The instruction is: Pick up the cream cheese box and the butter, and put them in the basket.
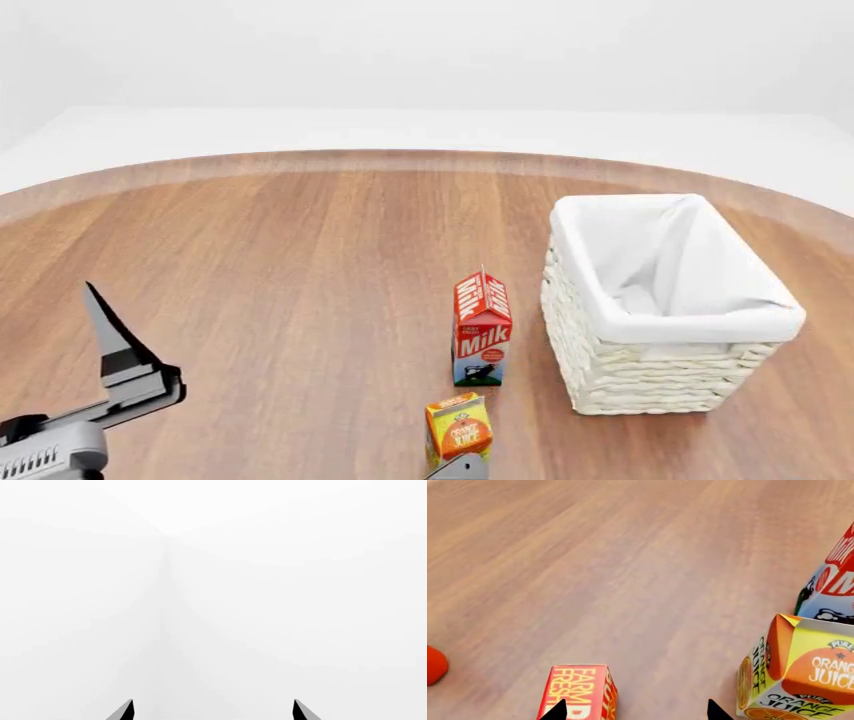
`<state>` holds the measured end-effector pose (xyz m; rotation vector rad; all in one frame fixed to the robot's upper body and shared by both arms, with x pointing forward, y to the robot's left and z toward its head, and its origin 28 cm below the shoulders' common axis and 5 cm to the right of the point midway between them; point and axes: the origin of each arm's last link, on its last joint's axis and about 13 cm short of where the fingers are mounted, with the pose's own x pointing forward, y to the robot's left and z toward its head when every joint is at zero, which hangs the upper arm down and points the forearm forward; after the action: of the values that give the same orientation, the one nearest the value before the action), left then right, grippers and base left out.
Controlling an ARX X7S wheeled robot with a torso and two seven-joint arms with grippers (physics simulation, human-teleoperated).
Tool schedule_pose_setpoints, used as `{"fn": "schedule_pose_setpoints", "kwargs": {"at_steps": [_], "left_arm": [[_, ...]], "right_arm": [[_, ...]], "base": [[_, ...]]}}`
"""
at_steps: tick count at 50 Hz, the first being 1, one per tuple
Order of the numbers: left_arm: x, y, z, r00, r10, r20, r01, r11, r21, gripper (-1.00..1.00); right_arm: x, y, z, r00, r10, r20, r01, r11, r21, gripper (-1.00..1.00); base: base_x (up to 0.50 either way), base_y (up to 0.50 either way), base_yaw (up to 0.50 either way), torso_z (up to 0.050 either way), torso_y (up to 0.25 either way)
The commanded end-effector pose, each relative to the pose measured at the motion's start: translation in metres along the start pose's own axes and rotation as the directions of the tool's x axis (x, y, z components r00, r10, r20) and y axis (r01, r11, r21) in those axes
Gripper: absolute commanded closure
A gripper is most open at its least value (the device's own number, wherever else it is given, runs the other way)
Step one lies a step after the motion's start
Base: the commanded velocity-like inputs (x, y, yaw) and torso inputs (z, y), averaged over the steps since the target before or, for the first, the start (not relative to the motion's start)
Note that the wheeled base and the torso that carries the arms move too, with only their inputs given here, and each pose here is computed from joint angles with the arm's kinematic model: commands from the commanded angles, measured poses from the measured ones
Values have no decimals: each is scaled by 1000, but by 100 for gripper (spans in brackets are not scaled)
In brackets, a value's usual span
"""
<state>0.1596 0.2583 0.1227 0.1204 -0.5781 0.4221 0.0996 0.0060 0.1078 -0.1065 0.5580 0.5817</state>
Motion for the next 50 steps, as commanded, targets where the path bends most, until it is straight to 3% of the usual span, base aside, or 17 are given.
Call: {"fn": "schedule_pose_setpoints", "kwargs": {"at_steps": [1,24,50], "left_arm": [[2,5,1,999,26,21,-26,1000,8,-100],[4,10,2,999,45,22,-45,999,9,-100],[5,14,1,998,63,15,-63,998,5,-100]], "right_arm": [[10,8,5,998,19,54,-20,1000,19,-100],[20,20,-3,999,35,8,-35,999,32,-100],[19,44,-19,996,79,-30,-80,996,-31,-100]], "base": [[0,0,0,0,0],[0,0,0,0,0],[0,0,0,0,0]]}}
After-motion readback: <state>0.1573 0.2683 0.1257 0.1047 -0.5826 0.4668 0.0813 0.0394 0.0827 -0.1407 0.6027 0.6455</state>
